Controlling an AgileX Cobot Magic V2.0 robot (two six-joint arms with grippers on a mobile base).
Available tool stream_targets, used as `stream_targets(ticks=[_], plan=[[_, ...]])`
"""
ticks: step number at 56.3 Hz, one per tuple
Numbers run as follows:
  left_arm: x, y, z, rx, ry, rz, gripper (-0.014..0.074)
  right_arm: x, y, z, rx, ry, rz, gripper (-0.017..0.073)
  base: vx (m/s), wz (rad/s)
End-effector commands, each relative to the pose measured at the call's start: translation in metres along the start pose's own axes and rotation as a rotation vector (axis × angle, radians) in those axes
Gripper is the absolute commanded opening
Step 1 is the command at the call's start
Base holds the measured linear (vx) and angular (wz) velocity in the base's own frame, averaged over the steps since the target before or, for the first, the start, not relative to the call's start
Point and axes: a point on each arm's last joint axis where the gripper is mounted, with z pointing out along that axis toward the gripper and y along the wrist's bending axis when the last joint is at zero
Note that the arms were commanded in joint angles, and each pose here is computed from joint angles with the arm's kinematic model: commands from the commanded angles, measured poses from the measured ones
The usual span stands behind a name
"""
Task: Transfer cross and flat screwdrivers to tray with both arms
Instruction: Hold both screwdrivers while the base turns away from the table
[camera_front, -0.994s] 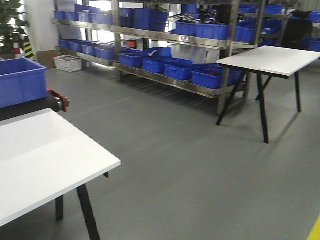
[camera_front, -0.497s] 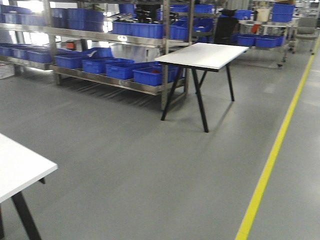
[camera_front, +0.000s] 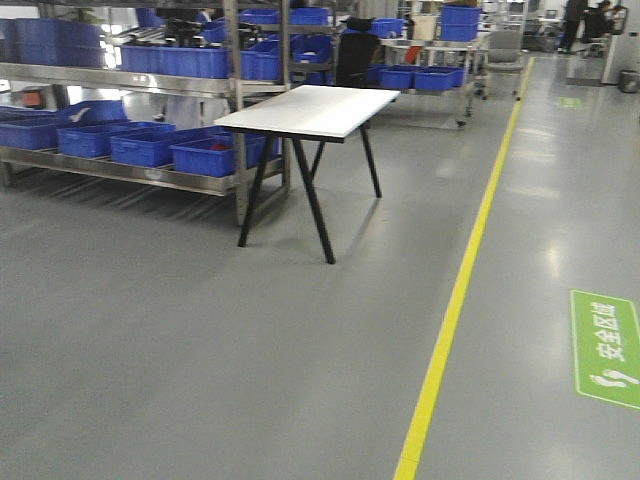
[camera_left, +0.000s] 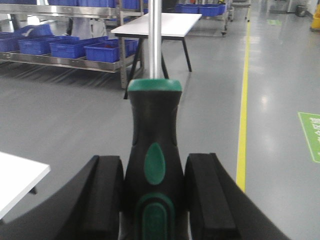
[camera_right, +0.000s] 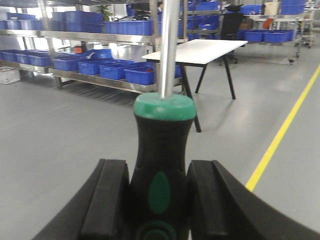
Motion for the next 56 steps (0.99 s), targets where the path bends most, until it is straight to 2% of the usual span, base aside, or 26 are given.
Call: stream_targets(ticks=[1, 25, 56], plan=[[-0.0169, -0.0017, -0.0026, 0.017, -0.116, -0.003, -0.0003, -0.0157, -0.0015, -0.0030, 0.025, -0.110, 0.007, -0.0008, 0.16, -0.31], [-0.0169, -0.0017, -0.0026, 0.017, -0.116, -0.003, -0.0003, -0.0157, -0.0015, -0.0030, 0.025, -0.110, 0.007, -0.0008, 0.23, -0.15], [-0.0169, -0.0017, -0.0026, 0.017, -0.116, -0.003, -0.0003, -0.0158, -0.0016, -0.0030, 0.026, -0.111, 0.007, -0.0008, 0.40, 0.17]])
